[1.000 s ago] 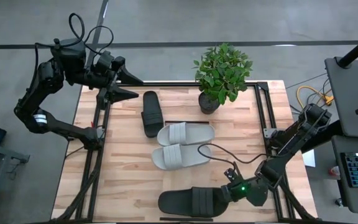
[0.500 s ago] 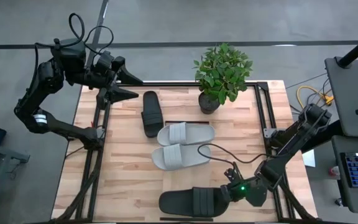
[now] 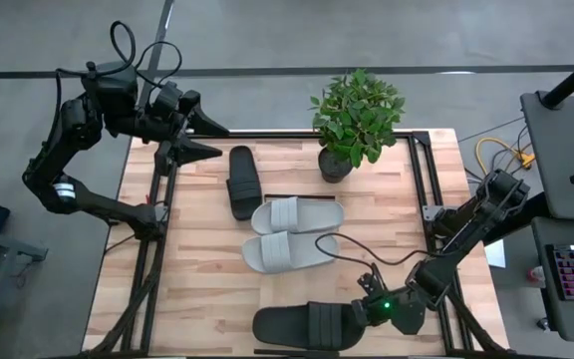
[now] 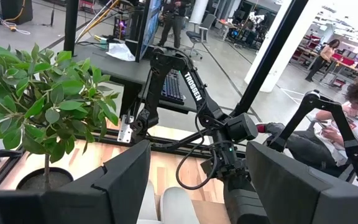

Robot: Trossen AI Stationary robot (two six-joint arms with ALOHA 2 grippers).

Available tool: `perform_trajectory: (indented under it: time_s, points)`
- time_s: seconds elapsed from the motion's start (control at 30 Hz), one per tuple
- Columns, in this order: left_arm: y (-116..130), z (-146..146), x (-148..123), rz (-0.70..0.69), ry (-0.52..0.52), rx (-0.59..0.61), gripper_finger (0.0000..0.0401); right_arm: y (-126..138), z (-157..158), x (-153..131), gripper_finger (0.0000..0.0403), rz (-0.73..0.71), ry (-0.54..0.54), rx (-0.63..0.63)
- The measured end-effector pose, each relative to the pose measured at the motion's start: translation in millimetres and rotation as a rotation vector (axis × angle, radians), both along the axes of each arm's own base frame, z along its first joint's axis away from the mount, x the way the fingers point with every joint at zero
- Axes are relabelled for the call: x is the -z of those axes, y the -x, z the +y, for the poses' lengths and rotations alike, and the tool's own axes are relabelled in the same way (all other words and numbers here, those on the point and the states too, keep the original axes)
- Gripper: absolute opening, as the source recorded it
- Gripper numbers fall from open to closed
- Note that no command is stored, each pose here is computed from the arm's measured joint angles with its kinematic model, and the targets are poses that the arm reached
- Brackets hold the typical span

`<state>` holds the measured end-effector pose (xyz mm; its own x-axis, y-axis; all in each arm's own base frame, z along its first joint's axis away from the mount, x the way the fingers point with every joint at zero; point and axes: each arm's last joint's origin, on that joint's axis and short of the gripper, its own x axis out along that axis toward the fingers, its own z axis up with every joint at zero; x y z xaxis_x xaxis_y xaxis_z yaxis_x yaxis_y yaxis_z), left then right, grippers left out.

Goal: Pick and place slides into the shelf
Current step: Put the left black slipper on the shelf, then put the black slipper on the shelf

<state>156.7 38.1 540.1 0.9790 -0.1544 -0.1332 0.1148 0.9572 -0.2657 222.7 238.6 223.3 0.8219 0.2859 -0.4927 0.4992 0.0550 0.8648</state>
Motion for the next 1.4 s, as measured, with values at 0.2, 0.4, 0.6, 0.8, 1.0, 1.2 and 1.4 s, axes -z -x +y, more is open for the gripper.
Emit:
perform_trajectory:
  time_s: [0.2, 0.4, 0.6, 0.8, 1.0, 1.2, 1.4]
  points:
    - [0.0, 0.0, 0.0, 0.0, 0.0, 0.0, 0.025, 0.4, -0.2, 1.6, 0.0092, 0.01, 0.014, -0.006]
    - [0.0, 0.0, 0.0, 0.0, 0.0, 0.0, 0.025, 0.5, -1.4, 3.5, 0.0152, 0.019, 0.029, 0.0]
    - [0.0, 0.0, 0.0, 0.0, 0.0, 0.0, 0.025, 0.3, -1.6, 3.6, 0.0194, 0.015, 0.034, 0.008]
    - [0.0, 0.0, 0.1, 0.001, 0.0, 0.0, 0.025, 0.4, -1.9, 3.8, 0.0216, 0.013, 0.039, 0.012]
    - [0.0, 0.0, 0.2, 0.002, 0.0, 0.0, 0.025, 1.0, -2.5, 1.6, 0.023, 0.008, 0.035, 0.012]
    - [0.0, 0.0, 0.2, 0.002, 0.0, 0.001, 0.025, 5.2, -5.3, -3.1, 0.0243, 0.015, 0.042, 0.012]
    - [0.1, -0.1, 0.3, 0.003, 0.001, 0.002, 0.025, 8.7, -6.1, -3.6, 0.0253, 0.037, 0.043, 0.008]
